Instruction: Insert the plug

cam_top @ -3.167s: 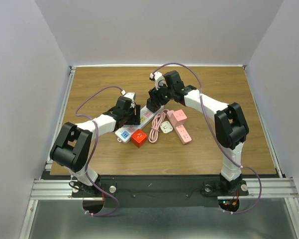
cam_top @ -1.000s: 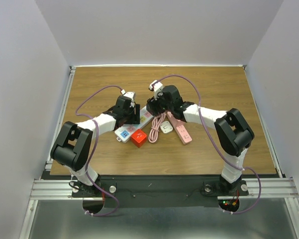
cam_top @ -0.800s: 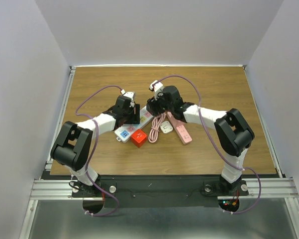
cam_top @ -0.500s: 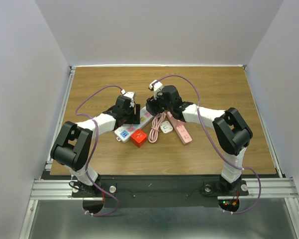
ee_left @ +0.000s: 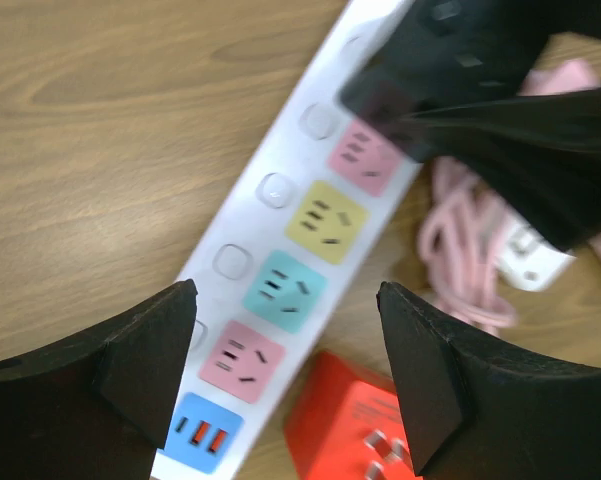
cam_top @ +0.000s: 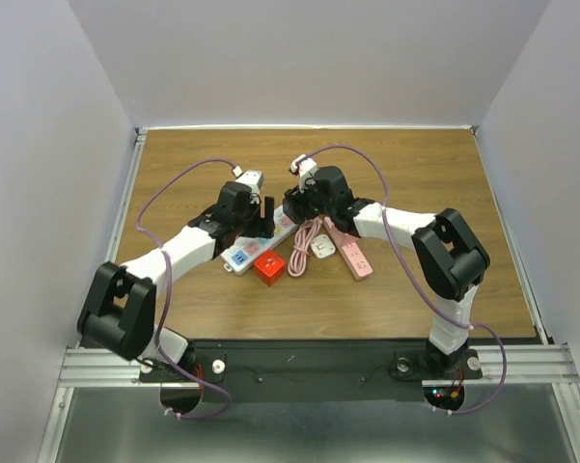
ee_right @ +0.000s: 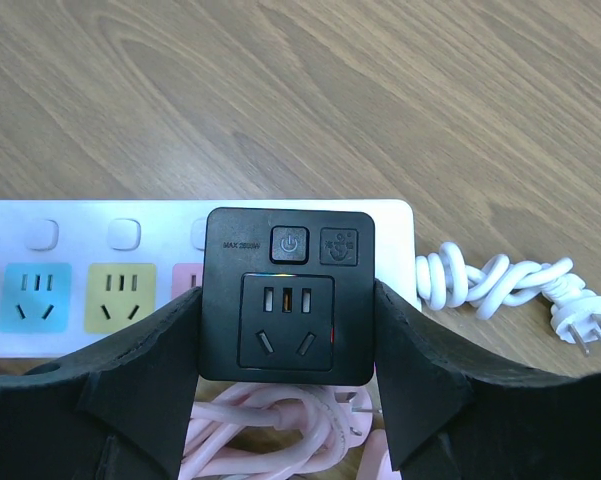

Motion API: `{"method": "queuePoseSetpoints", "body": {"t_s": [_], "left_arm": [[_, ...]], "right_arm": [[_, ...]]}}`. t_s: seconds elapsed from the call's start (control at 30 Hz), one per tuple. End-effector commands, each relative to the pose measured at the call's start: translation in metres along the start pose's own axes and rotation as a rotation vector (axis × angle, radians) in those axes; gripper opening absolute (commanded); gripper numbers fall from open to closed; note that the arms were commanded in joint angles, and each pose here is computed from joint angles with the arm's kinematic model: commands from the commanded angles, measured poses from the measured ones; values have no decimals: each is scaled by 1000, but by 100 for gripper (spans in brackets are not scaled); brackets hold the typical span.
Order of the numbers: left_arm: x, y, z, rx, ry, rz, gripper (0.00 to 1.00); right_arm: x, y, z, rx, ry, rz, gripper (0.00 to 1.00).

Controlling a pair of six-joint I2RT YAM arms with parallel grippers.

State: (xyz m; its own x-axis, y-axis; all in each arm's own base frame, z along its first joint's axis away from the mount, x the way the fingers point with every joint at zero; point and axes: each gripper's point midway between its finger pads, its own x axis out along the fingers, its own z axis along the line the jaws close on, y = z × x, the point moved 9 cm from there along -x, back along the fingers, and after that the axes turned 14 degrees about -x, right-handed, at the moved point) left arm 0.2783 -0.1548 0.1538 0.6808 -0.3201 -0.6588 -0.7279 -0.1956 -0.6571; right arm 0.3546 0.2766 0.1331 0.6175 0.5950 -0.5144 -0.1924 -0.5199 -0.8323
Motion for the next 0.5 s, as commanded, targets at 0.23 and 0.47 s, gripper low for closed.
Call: {"method": "queuePoseSetpoints", "body": {"t_s": [0.23, 0.47], "left_arm": [[-65, 11, -41, 74, 228, -80, 87], [-58, 48, -36, 92, 118, 4, 88]], "right_arm": [[-8, 96, 50, 193, -138, 499, 0], [-3, 79, 46, 226, -116, 457, 0]]}}
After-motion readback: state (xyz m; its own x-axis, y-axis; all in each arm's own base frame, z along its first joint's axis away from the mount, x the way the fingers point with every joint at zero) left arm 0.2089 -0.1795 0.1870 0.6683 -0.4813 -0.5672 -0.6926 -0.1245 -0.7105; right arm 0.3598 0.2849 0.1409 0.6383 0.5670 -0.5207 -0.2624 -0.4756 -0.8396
